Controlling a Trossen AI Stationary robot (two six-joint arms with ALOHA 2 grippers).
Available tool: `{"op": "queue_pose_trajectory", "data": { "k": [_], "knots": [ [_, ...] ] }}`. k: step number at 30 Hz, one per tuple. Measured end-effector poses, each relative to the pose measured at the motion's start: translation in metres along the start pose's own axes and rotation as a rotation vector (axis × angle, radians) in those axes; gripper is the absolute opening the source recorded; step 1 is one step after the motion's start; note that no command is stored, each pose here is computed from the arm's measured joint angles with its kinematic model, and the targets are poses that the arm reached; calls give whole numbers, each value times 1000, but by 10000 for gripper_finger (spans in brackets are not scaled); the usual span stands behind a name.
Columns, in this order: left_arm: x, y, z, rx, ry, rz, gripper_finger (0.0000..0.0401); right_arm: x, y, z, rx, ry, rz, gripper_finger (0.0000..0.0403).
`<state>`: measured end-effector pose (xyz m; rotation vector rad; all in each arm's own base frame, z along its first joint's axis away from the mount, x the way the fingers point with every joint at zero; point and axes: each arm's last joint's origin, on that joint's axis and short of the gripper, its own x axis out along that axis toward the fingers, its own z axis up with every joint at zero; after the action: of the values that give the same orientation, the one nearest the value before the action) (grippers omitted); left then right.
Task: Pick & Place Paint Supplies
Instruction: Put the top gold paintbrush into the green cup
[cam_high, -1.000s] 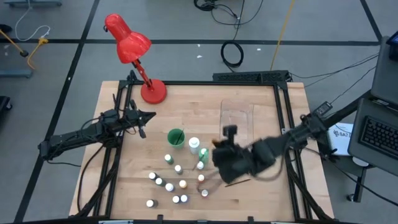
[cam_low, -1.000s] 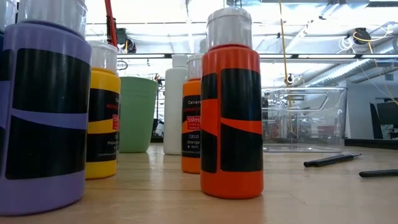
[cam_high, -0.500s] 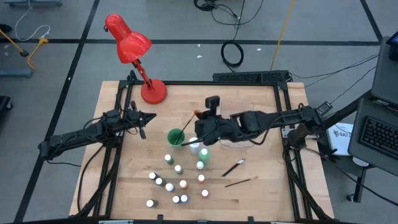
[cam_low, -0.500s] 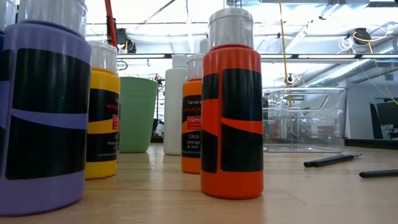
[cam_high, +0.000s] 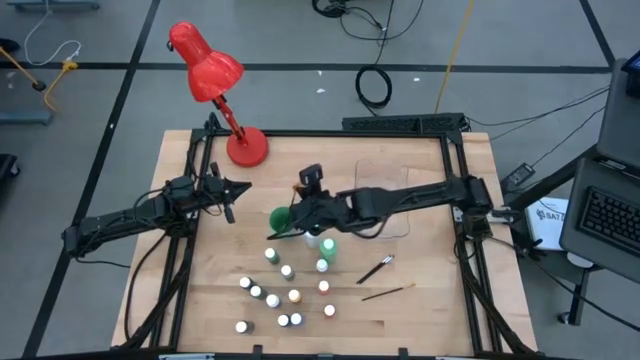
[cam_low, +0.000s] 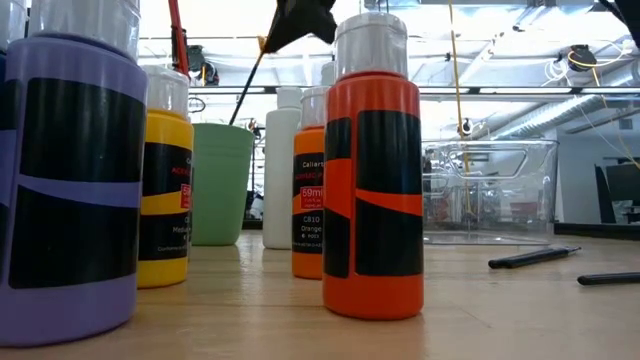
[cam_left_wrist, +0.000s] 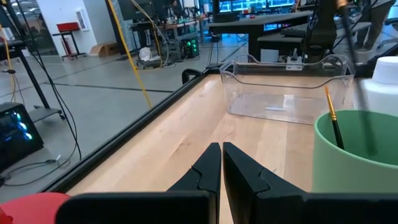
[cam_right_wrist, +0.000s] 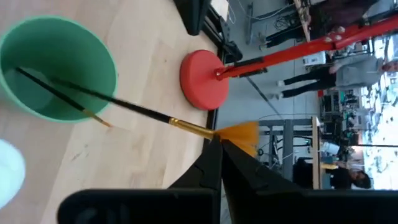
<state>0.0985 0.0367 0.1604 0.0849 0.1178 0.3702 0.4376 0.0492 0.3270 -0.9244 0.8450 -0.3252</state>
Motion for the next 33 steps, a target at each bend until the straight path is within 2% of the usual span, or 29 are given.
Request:
{"op": "queue_pose_trajectory", "data": {
  "k": [7, 12, 19, 30, 33],
  "knots": [
    [0, 0, 0, 13, 0, 0, 21, 3, -3, 0, 19, -2, -22, 0],
    [0, 0, 0, 20, -3, 1, 21, 4, 1, 2, 32, -58, 27, 0],
    [0, 0, 0, 20, -4, 1, 21, 27, 34, -9, -45, -43, 34, 0],
    [0, 0, 0, 25, -5, 1, 21, 42, 60, -20, -60, -79, 13, 0],
    [0, 0, 0, 26, -5, 1, 21, 44, 66, -23, -68, -99, 56, 0]
  ]
}}
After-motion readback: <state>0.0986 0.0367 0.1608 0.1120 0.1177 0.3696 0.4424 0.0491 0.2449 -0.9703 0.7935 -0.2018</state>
